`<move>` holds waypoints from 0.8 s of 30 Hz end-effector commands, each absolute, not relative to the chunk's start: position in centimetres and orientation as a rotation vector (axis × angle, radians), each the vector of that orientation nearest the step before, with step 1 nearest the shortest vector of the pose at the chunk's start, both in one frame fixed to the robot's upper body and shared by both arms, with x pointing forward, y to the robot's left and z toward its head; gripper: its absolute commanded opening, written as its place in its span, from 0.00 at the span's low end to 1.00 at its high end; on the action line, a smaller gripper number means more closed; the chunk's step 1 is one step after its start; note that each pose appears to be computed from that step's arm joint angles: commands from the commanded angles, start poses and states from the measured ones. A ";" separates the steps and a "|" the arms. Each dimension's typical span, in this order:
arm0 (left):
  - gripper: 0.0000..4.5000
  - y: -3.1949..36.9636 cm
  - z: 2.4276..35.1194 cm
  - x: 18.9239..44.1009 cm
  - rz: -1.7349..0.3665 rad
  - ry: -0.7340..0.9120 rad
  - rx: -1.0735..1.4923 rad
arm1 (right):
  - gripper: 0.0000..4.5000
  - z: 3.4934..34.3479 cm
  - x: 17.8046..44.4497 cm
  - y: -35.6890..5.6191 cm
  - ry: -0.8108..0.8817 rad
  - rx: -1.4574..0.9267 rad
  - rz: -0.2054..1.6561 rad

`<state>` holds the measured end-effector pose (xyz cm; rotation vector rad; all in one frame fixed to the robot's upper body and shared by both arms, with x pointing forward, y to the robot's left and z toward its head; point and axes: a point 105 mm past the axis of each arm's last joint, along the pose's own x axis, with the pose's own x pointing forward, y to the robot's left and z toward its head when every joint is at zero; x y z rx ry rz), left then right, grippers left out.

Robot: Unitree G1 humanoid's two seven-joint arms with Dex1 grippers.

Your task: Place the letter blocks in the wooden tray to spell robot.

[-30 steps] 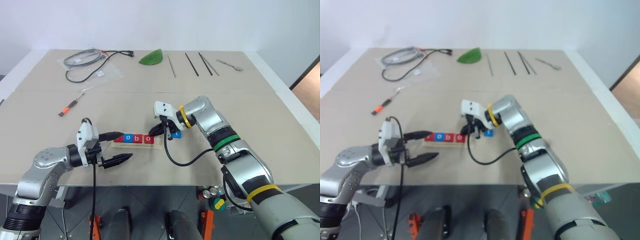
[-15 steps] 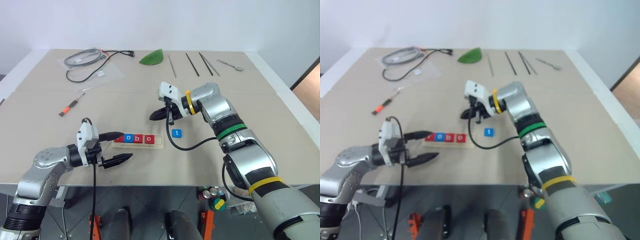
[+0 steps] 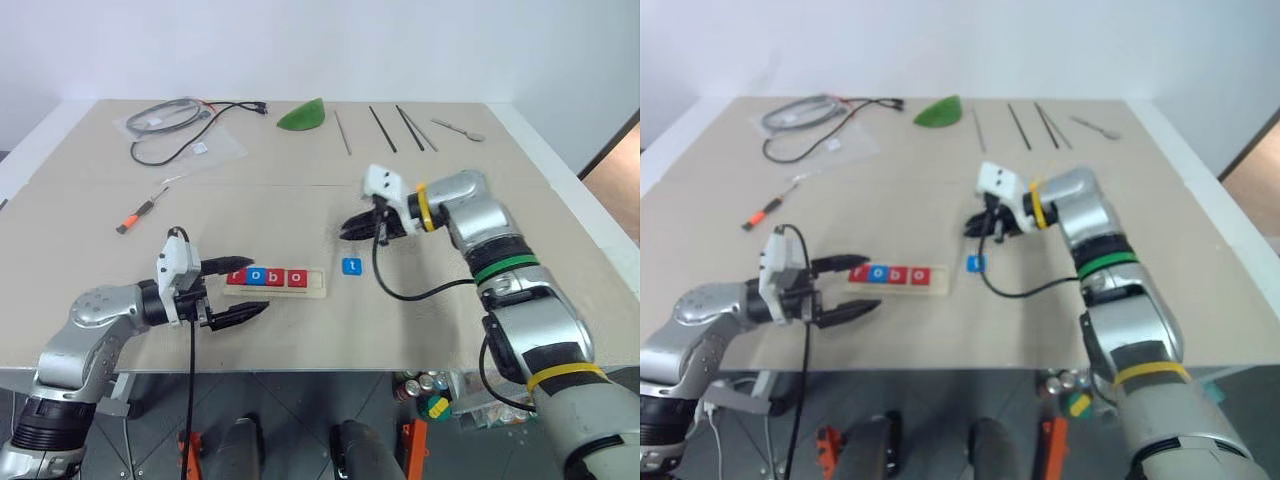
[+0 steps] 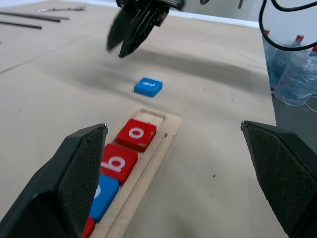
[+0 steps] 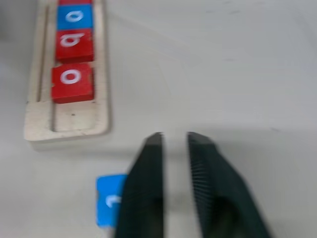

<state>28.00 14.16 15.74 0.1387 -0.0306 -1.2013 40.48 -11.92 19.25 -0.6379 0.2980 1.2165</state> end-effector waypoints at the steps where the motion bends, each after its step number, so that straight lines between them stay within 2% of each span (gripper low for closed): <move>1: 1.00 13.6 16.5 27.8 -1.235 -0.064 0.161 | 0.56 20.2 39.7 -12.8 0.251 -0.629 1.237; 2: 1.00 13.4 16.5 27.9 -1.243 -0.065 0.162 | 0.62 20.1 39.5 -13.1 0.255 -0.624 1.238; 6: 1.00 12.8 16.7 27.9 -1.281 -0.069 0.167 | 0.95 19.4 39.0 -14.0 0.288 -0.610 1.230; 7: 1.00 12.5 16.8 28.0 -1.295 -0.071 0.171 | 0.98 18.9 38.8 -14.4 0.305 -0.617 1.226; 15: 1.00 11.6 17.2 29.2 -1.327 -0.083 0.180 | 0.98 16.4 38.7 -14.7 0.373 -0.577 1.211; 24: 1.00 12.6 15.7 31.3 -1.209 -0.054 0.230 | 0.98 14.8 38.6 -13.1 0.379 -0.544 1.233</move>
